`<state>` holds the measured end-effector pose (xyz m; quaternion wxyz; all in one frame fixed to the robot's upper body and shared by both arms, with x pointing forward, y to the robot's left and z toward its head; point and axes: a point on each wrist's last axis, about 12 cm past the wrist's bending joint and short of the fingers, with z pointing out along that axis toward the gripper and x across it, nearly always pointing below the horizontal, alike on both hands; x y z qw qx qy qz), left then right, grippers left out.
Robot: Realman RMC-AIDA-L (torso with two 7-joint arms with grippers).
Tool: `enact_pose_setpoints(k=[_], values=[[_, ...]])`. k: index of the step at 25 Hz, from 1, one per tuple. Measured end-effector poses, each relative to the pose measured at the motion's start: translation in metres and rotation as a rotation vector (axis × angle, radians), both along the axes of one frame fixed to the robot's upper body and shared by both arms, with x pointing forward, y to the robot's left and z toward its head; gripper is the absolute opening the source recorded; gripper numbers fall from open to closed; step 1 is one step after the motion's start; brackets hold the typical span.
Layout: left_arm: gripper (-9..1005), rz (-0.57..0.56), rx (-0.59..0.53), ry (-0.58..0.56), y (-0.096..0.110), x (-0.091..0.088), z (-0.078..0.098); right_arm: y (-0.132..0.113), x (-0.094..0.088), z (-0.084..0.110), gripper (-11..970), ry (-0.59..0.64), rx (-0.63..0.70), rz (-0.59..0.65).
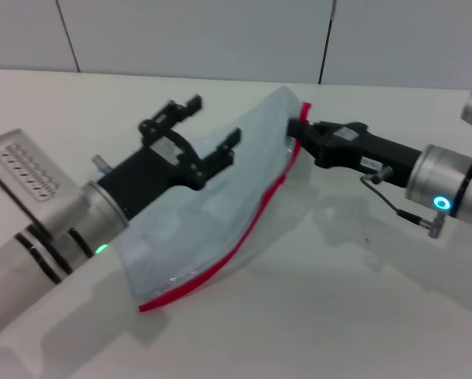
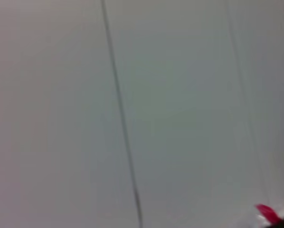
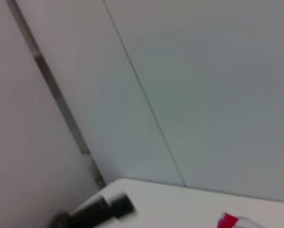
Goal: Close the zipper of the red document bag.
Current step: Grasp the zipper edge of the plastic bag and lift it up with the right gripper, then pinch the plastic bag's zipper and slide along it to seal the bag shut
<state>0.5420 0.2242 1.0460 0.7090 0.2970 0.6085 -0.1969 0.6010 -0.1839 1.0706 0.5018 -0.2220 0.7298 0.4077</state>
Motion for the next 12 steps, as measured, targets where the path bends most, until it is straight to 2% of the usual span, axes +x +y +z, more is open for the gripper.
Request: enact_pose_setpoints(k=[6,12], values=[[754,-0.060,0.029,0.013,-0.016,0.000,-0.002,0.020,0.004,0.009,15,-0.016,0.032,0.036],[753,-0.083,0.046,-0.004,-0.024,-0.004,-0.003,0.020,0.007,0.011,17,-0.020,0.054,0.003]])
